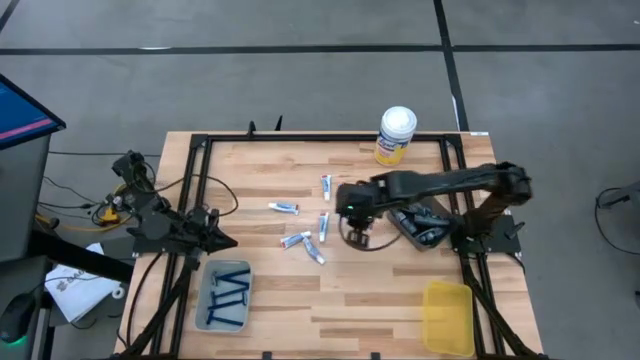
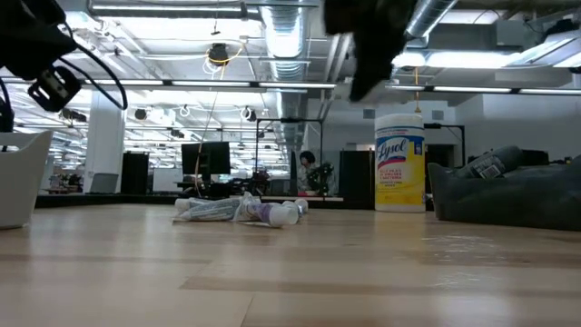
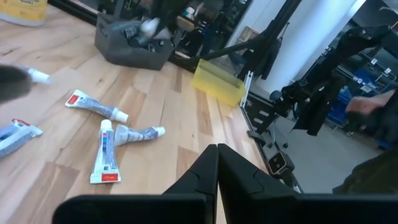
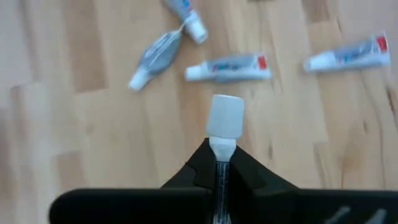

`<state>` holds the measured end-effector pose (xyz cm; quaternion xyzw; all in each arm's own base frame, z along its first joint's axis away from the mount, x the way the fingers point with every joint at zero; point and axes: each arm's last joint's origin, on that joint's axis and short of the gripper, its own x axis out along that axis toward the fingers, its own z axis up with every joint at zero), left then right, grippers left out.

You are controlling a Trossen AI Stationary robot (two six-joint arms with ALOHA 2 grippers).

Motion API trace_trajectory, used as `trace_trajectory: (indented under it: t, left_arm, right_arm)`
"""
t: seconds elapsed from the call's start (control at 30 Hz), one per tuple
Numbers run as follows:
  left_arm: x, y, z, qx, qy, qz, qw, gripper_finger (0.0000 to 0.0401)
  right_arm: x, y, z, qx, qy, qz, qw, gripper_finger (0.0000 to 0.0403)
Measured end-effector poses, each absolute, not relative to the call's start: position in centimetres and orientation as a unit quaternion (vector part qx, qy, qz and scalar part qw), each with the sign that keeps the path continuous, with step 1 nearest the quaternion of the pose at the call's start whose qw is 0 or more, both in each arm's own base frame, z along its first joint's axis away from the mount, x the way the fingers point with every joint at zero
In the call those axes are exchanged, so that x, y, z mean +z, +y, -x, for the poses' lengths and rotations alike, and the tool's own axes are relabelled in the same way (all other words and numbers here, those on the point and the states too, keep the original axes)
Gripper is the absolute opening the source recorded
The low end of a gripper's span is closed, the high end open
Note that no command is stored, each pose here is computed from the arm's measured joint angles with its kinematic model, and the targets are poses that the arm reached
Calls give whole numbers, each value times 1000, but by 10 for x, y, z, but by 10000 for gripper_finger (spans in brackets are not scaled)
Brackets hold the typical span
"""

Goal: Pick & Place Travel size toiletries
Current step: Put the white toothpaste tube into the yellow bin

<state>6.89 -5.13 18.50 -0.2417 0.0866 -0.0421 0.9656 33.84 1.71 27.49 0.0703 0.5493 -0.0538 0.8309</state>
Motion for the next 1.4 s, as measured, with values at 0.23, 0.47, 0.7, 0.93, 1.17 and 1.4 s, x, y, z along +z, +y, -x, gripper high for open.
trace_trajectory:
  t: [0.23,0.47,0.7,0.93,1.17,1.4]
  left_arm:
    - [171,-54,-72,-36,82,246,965,1]
    - [169,-53,-72,-16,74,230,970,1]
    - [169,-53,-72,-9,72,228,971,1]
    - [169,-53,-72,-9,71,209,975,1]
    - [169,-52,-72,-7,70,198,978,1]
    - [169,-52,-72,-7,70,198,978,1]
  right_arm:
    - [316,63,-285,-62,558,-127,818,5]
    - [320,118,-243,-110,595,-179,776,5]
    - [317,174,-202,-168,608,-259,731,8]
    - [313,209,-159,-266,601,-333,676,4]
    - [290,234,-146,-362,585,-341,640,7]
    - [259,257,-148,-408,586,-320,623,9]
